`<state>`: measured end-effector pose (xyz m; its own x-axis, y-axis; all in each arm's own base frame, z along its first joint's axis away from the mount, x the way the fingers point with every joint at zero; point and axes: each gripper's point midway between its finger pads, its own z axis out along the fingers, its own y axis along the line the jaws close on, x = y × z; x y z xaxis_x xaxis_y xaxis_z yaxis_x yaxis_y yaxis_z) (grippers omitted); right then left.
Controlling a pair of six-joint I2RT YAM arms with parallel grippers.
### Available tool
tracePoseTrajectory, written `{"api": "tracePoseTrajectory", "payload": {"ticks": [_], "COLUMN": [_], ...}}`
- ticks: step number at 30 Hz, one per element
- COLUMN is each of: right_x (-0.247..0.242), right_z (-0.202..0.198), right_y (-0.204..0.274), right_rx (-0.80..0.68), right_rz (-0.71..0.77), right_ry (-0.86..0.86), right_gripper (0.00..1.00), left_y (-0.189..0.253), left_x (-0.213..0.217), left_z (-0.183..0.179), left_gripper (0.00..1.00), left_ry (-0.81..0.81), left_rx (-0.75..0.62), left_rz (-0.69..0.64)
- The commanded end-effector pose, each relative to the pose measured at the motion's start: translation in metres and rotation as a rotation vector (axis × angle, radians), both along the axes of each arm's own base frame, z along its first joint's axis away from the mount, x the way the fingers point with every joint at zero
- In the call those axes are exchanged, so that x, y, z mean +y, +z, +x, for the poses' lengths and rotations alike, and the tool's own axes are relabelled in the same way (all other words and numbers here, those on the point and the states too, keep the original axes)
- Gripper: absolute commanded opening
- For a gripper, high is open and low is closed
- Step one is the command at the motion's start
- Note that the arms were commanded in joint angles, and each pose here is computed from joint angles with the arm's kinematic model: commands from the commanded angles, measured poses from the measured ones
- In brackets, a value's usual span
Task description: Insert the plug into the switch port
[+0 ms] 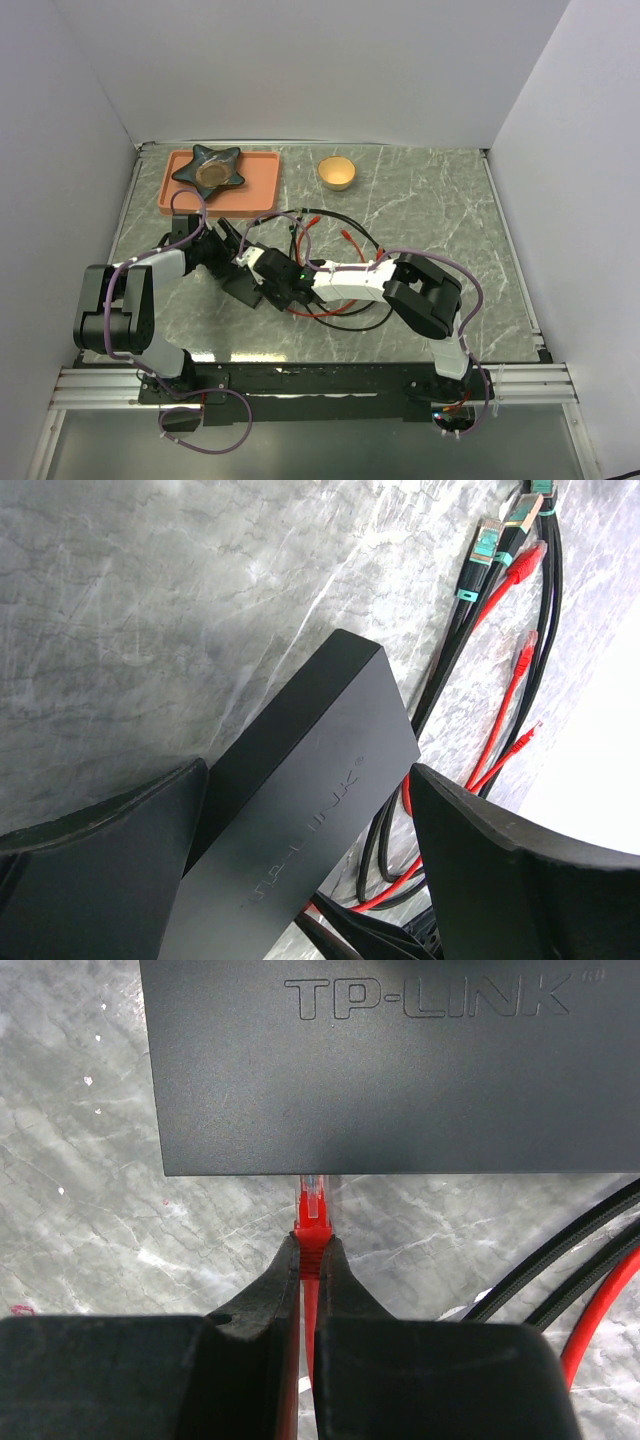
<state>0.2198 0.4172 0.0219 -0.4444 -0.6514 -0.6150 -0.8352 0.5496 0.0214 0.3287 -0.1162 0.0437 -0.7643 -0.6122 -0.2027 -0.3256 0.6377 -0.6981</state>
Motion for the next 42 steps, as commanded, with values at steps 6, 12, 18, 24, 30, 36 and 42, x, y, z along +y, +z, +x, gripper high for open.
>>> {"api": "tracePoseTrajectory", "payload": {"ticks": [6,12,18,24,30,36,42], "right_x": [0.023,0.025,0.027,0.033,0.032,0.033,0.025], "right_z": [0.019,0.020,0.021,0.013,0.013,0.015,0.017], "right_y": [0.054,0.062,0.064,0.075,0.074,0.057,0.037], "right_rx": [-0.107,-0.115,-0.113,-0.104,-0.103,-0.088,-0.080], "right_rz": [0.132,0.149,0.150,0.188,0.182,0.125,0.066], "right_ry": [-0.025,-0.026,-0.026,0.012,0.018,-0.002,-0.027], "right_gripper": [0.00,0.00,0.00,0.00,0.00,0.00,0.00], "left_y": [-0.032,-0.034,-0.038,-0.043,-0.043,-0.038,-0.031], "left_x": [0.000,0.000,0.001,0.003,0.005,0.001,0.001], "left_z": [-0.034,-0.034,-0.037,-0.038,-0.038,-0.036,-0.034], "left_gripper": [0.91,0.91,0.91,0.91,0.90,0.90,0.90], "left_ry": [-0.002,-0.005,-0.005,0.004,0.010,0.009,0.014], "left_rx": [0.156,0.159,0.167,0.178,0.177,0.164,0.147], "left_rz": [0.006,0.006,0.018,0.029,0.036,0.008,0.009]}}
